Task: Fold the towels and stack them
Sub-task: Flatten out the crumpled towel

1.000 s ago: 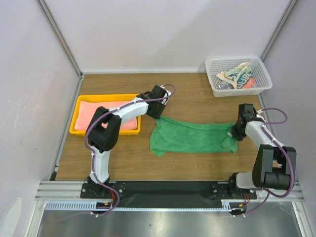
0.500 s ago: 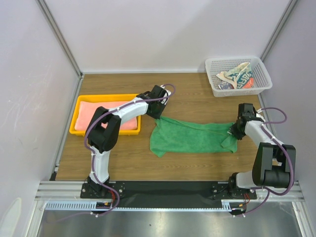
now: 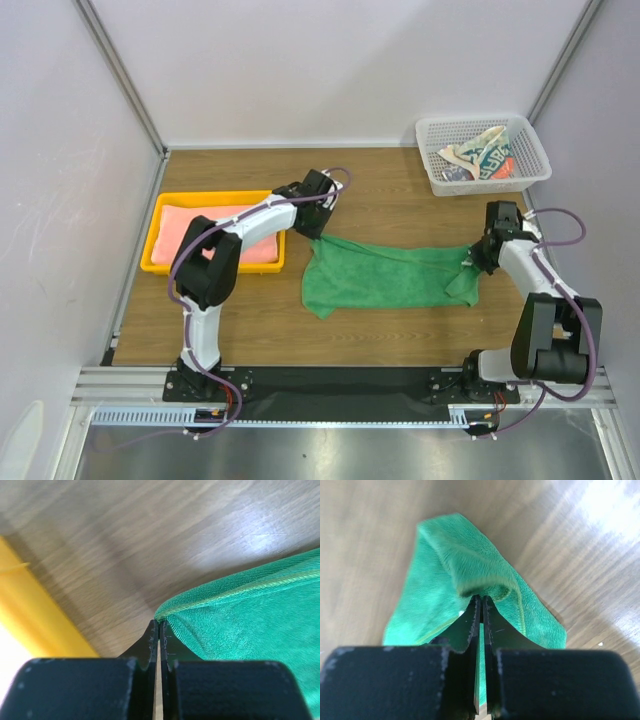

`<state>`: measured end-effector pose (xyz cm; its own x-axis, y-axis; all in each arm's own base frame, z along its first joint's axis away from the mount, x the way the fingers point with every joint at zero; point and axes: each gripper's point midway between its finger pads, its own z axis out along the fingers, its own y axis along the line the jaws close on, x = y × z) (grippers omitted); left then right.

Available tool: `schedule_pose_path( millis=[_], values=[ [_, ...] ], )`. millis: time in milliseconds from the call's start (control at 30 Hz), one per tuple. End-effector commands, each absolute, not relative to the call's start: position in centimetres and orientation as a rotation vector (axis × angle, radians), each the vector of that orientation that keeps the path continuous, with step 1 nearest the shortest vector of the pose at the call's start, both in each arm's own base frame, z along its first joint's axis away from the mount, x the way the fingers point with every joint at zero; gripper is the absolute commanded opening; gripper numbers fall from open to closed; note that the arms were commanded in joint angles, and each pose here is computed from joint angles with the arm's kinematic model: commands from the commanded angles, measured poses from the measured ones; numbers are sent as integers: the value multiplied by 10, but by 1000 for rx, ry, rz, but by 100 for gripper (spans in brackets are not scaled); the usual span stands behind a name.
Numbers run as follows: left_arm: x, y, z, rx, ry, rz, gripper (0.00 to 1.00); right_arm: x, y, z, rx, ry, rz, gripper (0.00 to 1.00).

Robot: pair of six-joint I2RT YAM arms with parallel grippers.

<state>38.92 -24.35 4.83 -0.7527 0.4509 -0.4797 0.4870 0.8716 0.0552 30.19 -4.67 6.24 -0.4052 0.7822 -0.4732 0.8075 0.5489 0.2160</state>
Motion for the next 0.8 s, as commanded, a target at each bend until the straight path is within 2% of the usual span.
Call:
schedule_pose_path(
  millis=[0,167,400,567,767],
  values=[
    [412,-237,129,615,2393,-139,0,327,-58,128,1197,2121,-37,0],
    [420,-222,169,568,2329,-116,0,333,-65,188,1094,2048,-48,0],
    [424,-212,231,553,2213,-69,0,338,-67,307,873,1839,13,0],
    [421,-217,281,519,2108,-143,0,322,-70,380,726,1734,-27,0],
    [389,-187,358,410,1970,-135,0,290,-74,447,631,1597,-70,0]
  ],
)
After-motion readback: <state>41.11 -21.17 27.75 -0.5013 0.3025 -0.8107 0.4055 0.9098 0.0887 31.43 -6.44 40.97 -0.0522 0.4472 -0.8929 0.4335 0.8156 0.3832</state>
